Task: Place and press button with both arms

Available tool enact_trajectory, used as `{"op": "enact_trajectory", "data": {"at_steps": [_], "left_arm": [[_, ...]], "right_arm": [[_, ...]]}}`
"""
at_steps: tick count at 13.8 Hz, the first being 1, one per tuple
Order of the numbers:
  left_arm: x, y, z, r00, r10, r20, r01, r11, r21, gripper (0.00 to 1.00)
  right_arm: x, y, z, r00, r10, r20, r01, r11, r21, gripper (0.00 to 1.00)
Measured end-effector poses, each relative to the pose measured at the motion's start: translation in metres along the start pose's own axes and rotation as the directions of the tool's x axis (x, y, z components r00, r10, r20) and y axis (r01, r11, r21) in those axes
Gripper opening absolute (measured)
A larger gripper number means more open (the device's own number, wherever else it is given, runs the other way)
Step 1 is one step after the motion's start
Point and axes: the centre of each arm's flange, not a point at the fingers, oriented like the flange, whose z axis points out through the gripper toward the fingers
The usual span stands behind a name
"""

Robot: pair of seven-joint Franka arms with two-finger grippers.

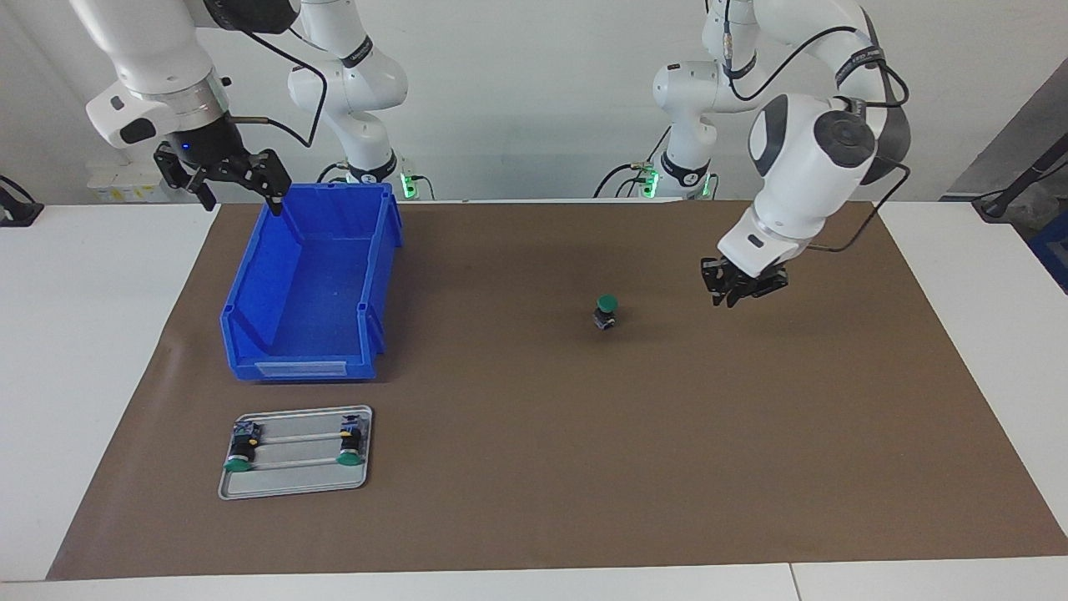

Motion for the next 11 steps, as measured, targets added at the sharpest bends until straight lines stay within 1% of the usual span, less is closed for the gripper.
{"op": "enact_trajectory", "data": {"at_steps": [2,3,4,5,6,7,8,9,10,11], "left_arm": [[-0.006,-0.038,-0.021,0.999,-0.028,0.02,0.028,1.0,-0.005,0.26],[-0.009,-0.048,-0.037,0.999,-0.039,0.021,0.039,0.999,-0.006,0.31],[-0.012,-0.051,-0.054,0.999,-0.044,0.02,0.044,0.999,-0.006,0.31],[-0.015,-0.05,-0.07,0.999,-0.043,0.023,0.043,0.999,-0.004,0.36],[-0.019,-0.049,-0.084,0.999,-0.04,0.03,0.04,0.999,0.006,0.48],[-0.023,-0.048,-0.098,0.999,-0.037,0.034,0.036,0.999,0.031,0.54],[-0.026,-0.047,-0.109,0.999,-0.034,0.033,0.032,0.998,0.055,0.54],[-0.027,-0.045,-0.116,0.999,-0.031,0.026,0.03,0.997,0.067,0.62],[-0.027,-0.044,-0.119,0.999,-0.03,0.022,0.028,0.997,0.074,0.74],[-0.027,-0.043,-0.12,0.999,-0.03,0.02,0.029,0.997,0.076,0.84]], "right_arm": [[0.0,0.0,0.0,1.0,0.0,0.0,0.0,1.0,0.0,1.0],[0.0,0.0,0.0,1.0,0.0,0.0,0.0,1.0,0.0,1.0],[0.0,0.0,0.0,1.0,0.0,0.0,0.0,1.0,0.003,1.0],[0.0,-0.002,0.0,1.0,-0.001,-0.001,0.001,1.0,0.018,1.0],[0.0,-0.005,-0.001,1.0,-0.003,-0.003,0.003,0.999,0.038,1.0],[0.0,-0.006,-0.001,1.0,-0.004,-0.003,0.004,0.999,0.048,1.0],[0.0,-0.009,-0.001,1.0,-0.009,-0.004,0.01,0.999,0.05,1.0],[0.001,-0.017,-0.001,1.0,-0.025,-0.007,0.025,0.998,0.051,1.0],[0.002,-0.034,-0.001,0.999,-0.052,-0.016,0.052,0.997,0.051,1.0],[0.005,-0.058,0.0,0.997,-0.069,-0.023,0.07,0.996,0.049,1.0]]}}
